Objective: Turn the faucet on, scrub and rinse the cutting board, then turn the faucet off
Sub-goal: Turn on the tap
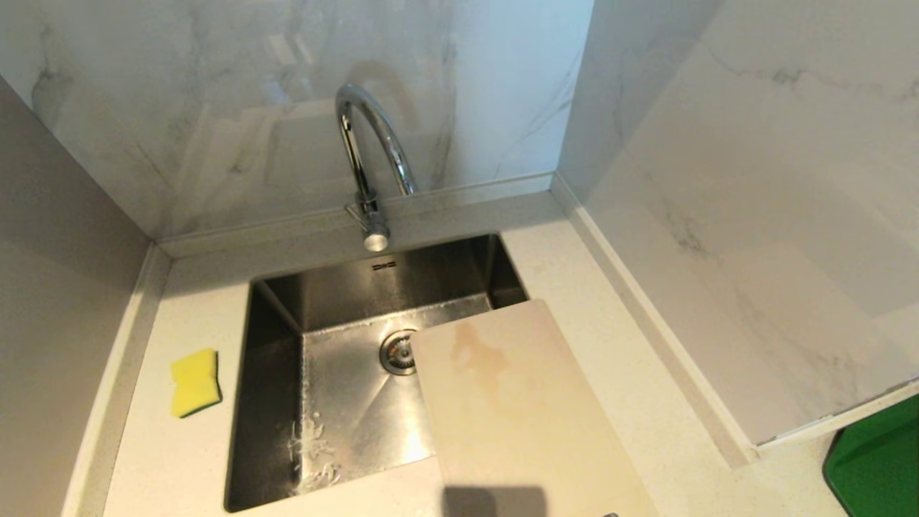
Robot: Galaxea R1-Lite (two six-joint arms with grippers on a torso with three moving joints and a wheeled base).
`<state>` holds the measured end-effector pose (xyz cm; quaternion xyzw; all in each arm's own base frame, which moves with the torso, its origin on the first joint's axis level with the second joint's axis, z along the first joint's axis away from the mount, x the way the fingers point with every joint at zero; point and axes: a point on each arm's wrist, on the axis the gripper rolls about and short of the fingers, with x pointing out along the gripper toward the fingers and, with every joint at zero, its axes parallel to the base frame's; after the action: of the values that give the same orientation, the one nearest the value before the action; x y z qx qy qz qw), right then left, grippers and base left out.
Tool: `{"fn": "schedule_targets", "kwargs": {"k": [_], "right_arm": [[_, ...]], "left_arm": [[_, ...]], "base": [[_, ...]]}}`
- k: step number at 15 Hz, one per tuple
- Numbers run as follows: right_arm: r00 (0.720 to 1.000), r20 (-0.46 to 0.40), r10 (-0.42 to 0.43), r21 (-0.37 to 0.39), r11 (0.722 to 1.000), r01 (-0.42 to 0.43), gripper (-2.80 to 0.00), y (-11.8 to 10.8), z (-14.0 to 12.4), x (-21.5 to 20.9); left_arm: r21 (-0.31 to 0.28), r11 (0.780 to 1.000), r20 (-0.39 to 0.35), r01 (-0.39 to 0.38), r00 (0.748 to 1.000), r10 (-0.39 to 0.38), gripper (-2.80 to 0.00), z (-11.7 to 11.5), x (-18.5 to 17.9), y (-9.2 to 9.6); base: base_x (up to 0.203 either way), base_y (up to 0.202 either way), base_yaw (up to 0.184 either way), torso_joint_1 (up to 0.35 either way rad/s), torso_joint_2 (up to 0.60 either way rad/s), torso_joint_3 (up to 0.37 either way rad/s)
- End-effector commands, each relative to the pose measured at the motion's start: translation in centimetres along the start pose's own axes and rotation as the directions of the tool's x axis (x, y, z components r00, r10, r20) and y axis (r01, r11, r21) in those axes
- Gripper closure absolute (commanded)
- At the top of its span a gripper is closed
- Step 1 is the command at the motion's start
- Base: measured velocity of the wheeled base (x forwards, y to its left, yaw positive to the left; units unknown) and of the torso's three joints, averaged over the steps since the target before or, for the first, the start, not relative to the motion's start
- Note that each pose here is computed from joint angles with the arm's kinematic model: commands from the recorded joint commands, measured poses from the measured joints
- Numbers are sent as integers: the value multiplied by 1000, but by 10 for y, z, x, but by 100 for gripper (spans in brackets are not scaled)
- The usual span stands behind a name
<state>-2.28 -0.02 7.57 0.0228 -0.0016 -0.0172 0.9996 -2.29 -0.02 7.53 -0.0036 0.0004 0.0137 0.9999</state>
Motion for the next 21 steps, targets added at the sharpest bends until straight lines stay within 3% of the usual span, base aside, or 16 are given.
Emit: {"fn": "schedule_targets", "kwargs": {"k": [1, 14, 19, 21], "right_arm": [[1000, 1, 0, 1, 1000, 0, 0, 0, 0, 0], [1000, 1, 1, 1, 1000, -1, 0, 0, 0, 0], [1000, 1, -1, 0, 1000, 1, 0, 0, 0, 0], [1000, 1, 0, 1, 1000, 0, 0, 0, 0, 0]], "left_arm": [[0, 1000, 2, 0, 1000, 0, 0, 0, 0, 0], [6, 1000, 2, 1, 1000, -1, 0, 0, 0, 0], [87, 996, -23, 23, 1000, -21, 0, -1, -1, 0], [94, 995, -26, 36, 999, -34, 0, 7, -5, -1]], "base": [[0, 0, 0, 0, 0, 0], [0, 0, 0, 0, 0, 0], [0, 0, 0, 0, 0, 0], [0, 0, 0, 0, 0, 0]]}}
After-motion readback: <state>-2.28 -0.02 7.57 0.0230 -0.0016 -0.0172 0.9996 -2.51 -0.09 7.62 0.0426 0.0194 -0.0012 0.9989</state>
